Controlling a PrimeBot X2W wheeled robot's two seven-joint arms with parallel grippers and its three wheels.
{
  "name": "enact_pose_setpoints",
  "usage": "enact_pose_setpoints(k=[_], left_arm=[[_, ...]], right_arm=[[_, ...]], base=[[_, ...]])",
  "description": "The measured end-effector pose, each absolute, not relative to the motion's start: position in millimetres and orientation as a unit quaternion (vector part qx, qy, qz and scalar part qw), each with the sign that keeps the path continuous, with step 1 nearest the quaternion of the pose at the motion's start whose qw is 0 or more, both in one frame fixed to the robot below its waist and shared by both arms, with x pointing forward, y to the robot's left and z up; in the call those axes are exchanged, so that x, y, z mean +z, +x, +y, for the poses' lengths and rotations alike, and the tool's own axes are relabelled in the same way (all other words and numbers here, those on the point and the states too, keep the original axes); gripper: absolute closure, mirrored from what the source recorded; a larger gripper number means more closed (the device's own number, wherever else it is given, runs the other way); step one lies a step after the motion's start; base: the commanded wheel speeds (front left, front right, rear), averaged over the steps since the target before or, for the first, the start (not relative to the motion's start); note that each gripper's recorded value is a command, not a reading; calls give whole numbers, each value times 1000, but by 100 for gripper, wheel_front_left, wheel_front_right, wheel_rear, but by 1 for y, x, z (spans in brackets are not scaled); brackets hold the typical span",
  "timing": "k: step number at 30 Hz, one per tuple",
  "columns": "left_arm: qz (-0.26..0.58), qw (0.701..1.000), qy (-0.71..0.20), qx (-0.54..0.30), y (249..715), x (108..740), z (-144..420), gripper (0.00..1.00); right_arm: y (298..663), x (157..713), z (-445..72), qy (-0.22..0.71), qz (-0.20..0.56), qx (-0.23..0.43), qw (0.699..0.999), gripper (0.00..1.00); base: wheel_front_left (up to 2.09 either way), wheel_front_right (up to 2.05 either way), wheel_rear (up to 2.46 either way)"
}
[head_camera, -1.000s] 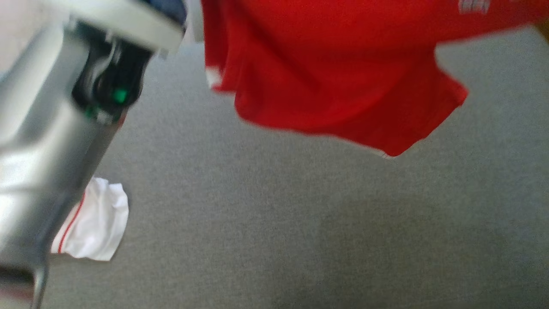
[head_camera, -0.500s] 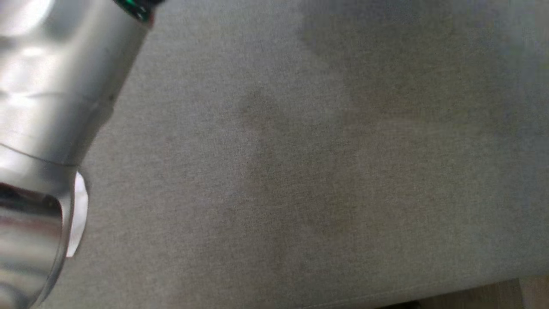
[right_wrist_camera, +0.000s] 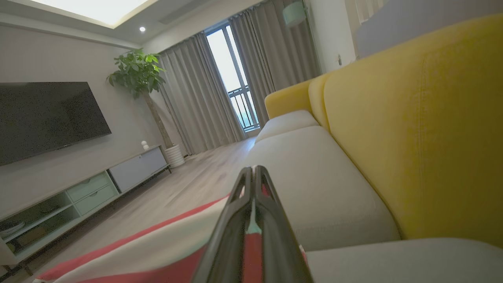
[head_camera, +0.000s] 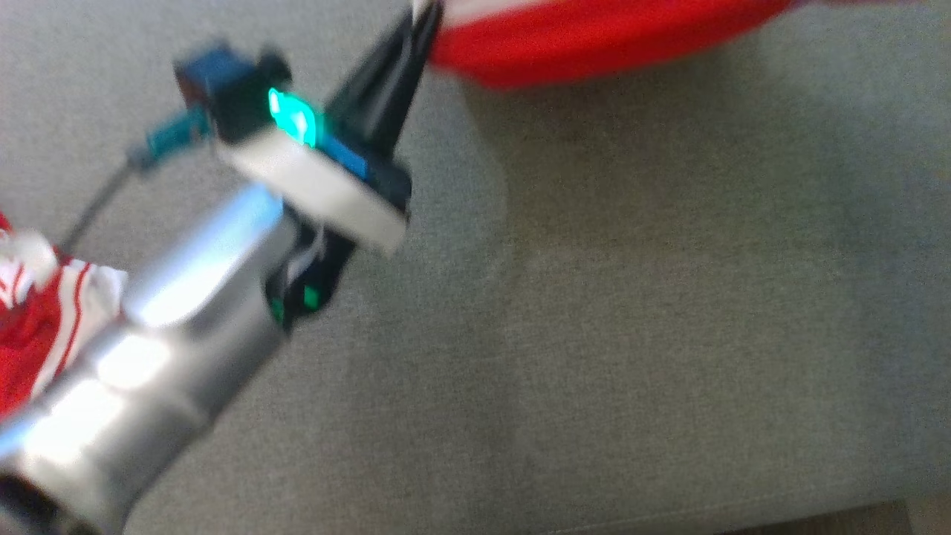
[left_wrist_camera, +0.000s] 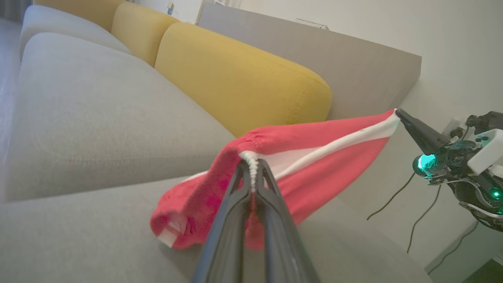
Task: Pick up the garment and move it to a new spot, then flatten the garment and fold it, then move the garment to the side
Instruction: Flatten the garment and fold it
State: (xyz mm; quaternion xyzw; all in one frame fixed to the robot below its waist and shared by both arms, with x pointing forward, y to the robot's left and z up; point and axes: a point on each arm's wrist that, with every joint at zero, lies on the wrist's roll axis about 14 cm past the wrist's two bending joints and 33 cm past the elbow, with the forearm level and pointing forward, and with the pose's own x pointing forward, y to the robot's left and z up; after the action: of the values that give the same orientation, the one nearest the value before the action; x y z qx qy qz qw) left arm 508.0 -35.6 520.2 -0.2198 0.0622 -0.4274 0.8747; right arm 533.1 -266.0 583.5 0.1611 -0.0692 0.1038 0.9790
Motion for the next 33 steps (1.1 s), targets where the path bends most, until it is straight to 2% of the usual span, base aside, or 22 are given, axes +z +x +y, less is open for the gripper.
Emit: enact_pose_setpoints(k=[2,3,4,5,6,11,19,22,27,33], left_arm=[[73,873,-221,-429,485,514,-30,100],[73,873,-221,-429,485,514,-30,100],[77,872,-224,-428,473,512,-28,100],[85,872,-221,-429,449,505,-23,100],[85,872,-221,-429,449,505,-23,100],[117,872,-225,-418,387,486,-14,100],[170,870,-243,-393,315,468,-7,100],[163,872,-260,-382,311,477,-6,100],[160,868,-317,-348,321,489,-1,100],[175,848,-384,-319,358,496,-9,100]], right_arm=[[509,569,-264,168,-48,104,979,100],[509,569,-264,168,-48,104,979,100],[495,560,-264,172,-35,102,979,100],[466,544,-264,177,-8,98,979,100],[466,544,-264,177,-8,98,979,100],[399,513,-261,197,46,88,975,100],[340,520,-259,214,48,84,972,100],[333,521,-262,202,54,82,974,100],[347,521,-262,185,61,82,977,100],[399,512,-257,154,84,93,980,100]], base=[[0,0,0],[0,0,0],[0,0,0],[0,0,0],[0,0,0],[0,0,0],[0,0,0],[0,0,0],[0,0,0],[0,0,0]])
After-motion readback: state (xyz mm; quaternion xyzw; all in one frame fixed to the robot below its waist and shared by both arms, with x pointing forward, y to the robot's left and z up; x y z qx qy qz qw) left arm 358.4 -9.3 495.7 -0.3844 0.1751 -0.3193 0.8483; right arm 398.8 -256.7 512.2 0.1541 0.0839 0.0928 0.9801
